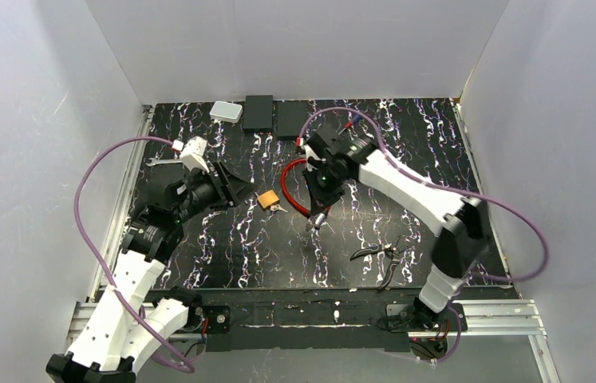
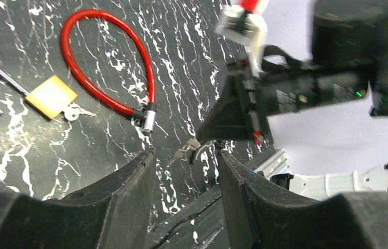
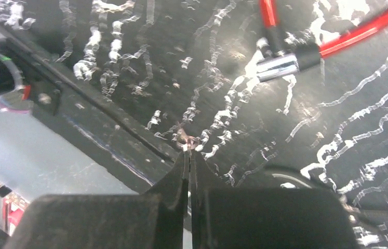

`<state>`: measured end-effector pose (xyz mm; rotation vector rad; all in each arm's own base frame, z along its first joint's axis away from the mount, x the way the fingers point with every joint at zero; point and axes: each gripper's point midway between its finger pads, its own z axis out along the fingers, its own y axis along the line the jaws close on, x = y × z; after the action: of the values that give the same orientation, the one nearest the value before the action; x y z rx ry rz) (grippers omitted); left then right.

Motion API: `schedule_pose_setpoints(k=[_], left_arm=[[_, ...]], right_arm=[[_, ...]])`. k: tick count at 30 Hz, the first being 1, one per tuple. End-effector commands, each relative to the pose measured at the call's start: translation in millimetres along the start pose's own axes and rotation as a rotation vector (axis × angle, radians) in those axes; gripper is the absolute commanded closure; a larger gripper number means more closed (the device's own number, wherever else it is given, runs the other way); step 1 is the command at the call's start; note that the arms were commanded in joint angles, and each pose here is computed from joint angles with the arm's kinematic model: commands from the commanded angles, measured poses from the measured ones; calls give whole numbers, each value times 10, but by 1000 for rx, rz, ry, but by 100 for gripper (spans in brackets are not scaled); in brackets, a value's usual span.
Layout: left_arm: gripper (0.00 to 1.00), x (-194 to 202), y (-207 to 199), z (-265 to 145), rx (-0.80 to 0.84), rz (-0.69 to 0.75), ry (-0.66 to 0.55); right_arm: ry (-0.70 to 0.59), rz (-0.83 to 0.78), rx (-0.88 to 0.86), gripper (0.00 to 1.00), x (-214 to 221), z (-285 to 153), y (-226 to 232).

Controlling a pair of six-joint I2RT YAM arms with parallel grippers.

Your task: Unlock with the key

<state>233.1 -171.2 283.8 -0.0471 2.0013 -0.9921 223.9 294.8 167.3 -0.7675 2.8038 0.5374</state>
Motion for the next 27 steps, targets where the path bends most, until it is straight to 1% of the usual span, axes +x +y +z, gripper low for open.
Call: schedule_pose_setpoints(k=[1,3,7,9,12,16,18,22,24,27], left_arm=[[54,74,-65,110,34,-106,62],[51,101,-94,140,36,-132,107],[44,227,-216,166,98,-128,244],[40,292,-310,169,167,-104,311],[38,375,-311,183,199,-89,349],[37,349,-345,170,246,-21,291],[36,278,-430,137,298,11,231],[35,82,-622,30,411,80,57],[36,21,-619,14,404,81,5],[38,-57,-682,-17,431,83,-41]], right_arm=[[-574,-249,-377,99,-507,-1005,758],[-627,-282,-418,99,-486,-1085,816],[-617,-308,-460,99,-449,-1106,886],[-635,-311,-456,99,-487,-1157,896],[-651,-314,-461,99,-526,-1220,923],[-672,-333,-489,99,-542,-1289,980],[-698,-344,-502,99,-566,-1349,1011],[-730,-377,-549,99,-602,-1500,1124],[-750,-385,-582,99,-615,-1590,1187],[-770,-394,-638,99,-617,-1711,1284]])
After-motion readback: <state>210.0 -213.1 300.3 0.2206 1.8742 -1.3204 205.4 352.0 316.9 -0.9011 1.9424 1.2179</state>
